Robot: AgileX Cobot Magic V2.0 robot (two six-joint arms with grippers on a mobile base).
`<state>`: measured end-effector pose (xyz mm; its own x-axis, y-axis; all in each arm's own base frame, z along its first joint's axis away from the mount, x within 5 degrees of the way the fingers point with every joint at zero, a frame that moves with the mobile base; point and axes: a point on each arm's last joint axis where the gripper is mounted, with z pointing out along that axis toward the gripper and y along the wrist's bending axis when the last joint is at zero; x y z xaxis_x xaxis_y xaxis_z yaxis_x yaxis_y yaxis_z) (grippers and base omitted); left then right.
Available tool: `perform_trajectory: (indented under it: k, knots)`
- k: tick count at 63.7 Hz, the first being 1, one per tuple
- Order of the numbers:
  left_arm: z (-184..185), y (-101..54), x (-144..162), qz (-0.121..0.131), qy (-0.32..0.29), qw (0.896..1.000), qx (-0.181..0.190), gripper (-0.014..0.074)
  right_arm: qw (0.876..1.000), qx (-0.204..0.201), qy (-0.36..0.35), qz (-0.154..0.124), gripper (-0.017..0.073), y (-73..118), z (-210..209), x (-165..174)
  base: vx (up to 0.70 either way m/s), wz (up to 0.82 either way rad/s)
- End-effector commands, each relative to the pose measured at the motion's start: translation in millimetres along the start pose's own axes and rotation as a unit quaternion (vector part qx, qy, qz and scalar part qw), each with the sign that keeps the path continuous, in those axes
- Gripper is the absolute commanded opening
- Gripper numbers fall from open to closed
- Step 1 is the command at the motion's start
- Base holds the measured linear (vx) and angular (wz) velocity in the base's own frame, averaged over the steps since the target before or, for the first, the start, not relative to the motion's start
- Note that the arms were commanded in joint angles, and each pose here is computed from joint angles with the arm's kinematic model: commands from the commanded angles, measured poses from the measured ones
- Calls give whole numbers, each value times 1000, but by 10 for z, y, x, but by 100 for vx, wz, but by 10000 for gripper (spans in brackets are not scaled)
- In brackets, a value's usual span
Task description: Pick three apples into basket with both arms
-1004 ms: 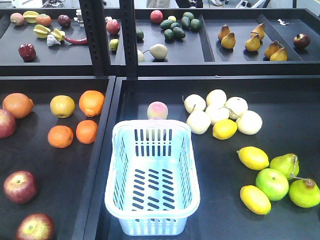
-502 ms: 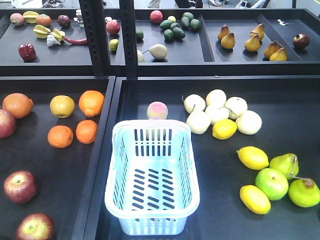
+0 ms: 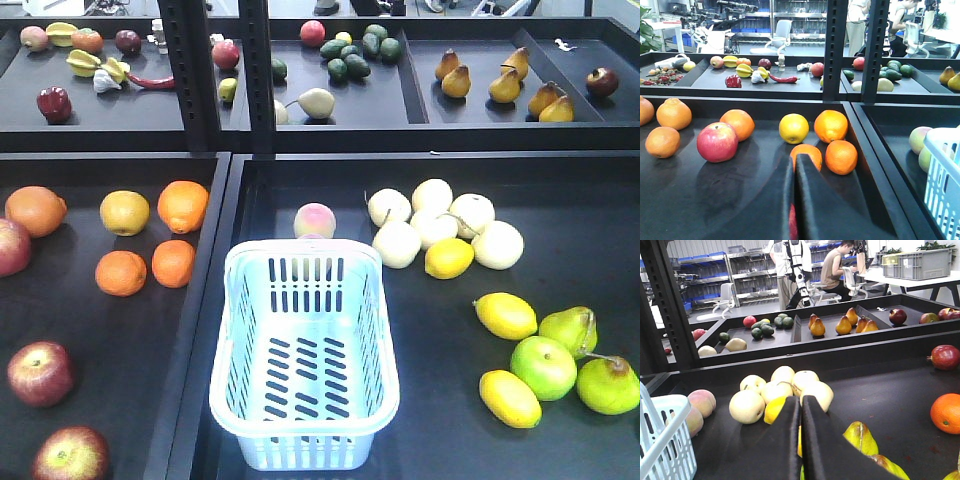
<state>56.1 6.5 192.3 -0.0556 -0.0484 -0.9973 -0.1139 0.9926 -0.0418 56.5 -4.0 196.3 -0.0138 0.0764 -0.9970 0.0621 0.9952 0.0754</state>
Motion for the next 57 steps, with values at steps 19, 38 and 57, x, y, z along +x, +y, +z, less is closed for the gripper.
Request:
perform_trajectory:
  k: [19, 38, 57]
  knots:
    - [-31, -25, -160, -339, -49, 939, 31, -6, 999, -7, -36, -8, -4, 11, -5, -28, 0, 0]
    - [-46, -11, -248, -393, -86, 915, 42, -6, 999, -7, -36, -8, -4, 11, -5, -28, 0, 0]
    - [-85, -15, -387, -703, -77, 702, 83, -6, 999, -7, -36, -8, -4, 11, -5, -28, 0, 0]
